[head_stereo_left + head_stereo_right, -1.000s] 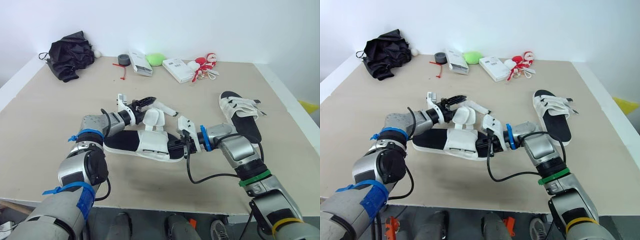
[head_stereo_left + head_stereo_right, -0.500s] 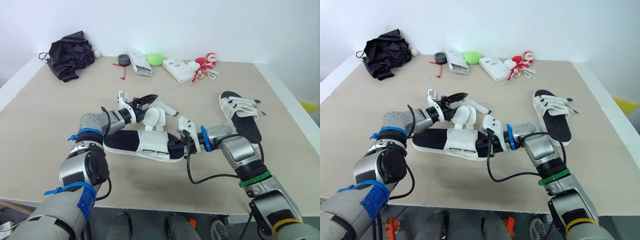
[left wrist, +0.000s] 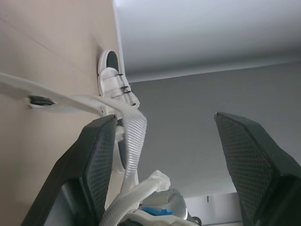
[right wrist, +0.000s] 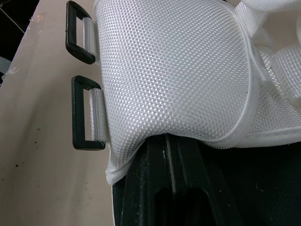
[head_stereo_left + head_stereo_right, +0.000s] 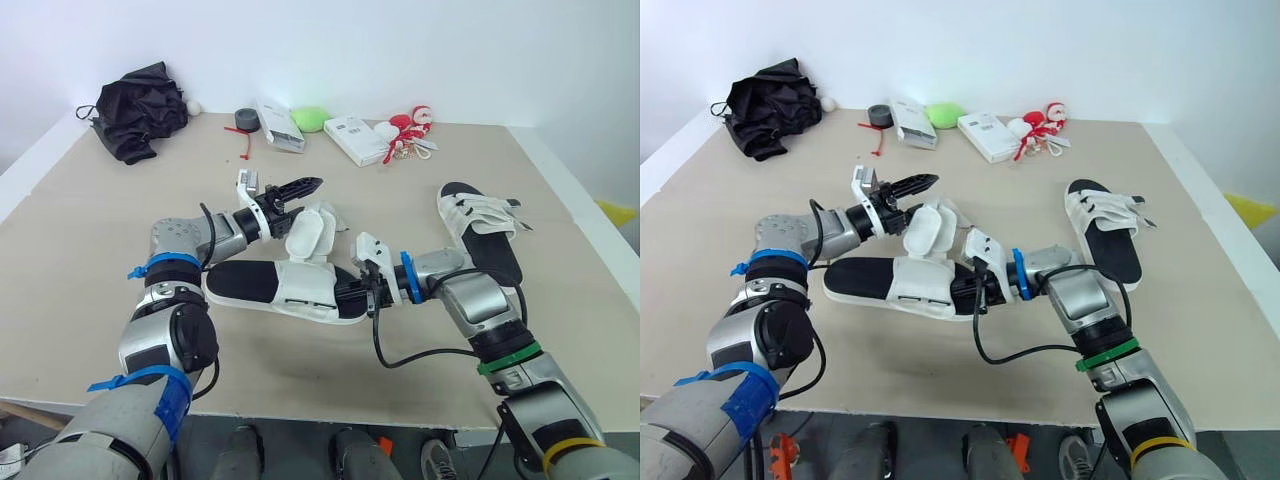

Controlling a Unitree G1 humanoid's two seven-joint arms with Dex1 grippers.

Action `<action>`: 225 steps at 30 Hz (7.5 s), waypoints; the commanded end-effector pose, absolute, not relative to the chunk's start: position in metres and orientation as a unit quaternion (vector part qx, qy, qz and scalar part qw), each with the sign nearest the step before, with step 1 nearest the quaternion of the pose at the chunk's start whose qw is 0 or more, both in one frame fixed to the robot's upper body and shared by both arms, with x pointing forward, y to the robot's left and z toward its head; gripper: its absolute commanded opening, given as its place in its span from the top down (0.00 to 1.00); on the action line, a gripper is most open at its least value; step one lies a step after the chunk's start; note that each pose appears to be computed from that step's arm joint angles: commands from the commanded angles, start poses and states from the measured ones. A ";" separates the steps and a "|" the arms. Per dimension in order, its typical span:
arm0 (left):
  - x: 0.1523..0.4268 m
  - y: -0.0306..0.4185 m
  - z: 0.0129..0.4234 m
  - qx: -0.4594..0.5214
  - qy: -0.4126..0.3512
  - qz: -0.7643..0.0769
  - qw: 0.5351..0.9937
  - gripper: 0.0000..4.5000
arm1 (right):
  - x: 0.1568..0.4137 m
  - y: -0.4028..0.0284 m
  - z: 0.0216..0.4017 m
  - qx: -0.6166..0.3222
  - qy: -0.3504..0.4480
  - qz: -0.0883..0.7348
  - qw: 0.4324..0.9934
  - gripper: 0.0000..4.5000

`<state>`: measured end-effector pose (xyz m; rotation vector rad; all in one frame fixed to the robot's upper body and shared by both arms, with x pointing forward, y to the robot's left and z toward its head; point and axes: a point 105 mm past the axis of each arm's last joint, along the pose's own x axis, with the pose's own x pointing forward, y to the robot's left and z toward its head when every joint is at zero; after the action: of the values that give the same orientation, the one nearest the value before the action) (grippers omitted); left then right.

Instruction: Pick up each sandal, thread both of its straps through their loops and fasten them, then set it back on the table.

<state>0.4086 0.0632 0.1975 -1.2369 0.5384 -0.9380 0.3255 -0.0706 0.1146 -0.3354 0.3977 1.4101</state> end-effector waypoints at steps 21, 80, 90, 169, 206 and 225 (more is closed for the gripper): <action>0.398 0.060 0.216 -0.550 0.217 -0.466 0.658 0.24 | 0.320 -0.076 0.091 -0.142 0.230 0.629 0.729 1.00; 0.293 0.061 0.216 -0.168 0.006 -0.693 0.701 1.00 | 0.315 -0.077 0.091 -0.127 0.231 0.629 0.731 1.00; 0.248 0.092 0.129 0.232 -0.113 -0.726 0.638 1.00 | 0.314 -0.072 0.089 -0.129 0.230 0.638 0.723 1.00; 0.192 0.141 0.186 -0.067 0.288 -0.760 0.579 0.06 | 0.320 -0.064 0.093 -0.136 0.223 0.652 0.711 1.00; 0.208 0.135 0.115 0.179 0.271 -0.757 0.567 0.06 | 0.320 -0.065 0.093 -0.131 0.221 0.646 0.719 1.00; 0.205 0.118 0.093 -0.163 0.384 -0.586 0.694 0.06 | 0.318 -0.066 0.093 -0.134 0.225 0.650 0.714 1.00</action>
<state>0.1887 0.1300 0.0949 -0.2288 0.8777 -1.4594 0.3198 -0.0566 0.1131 -0.2965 0.3991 1.4730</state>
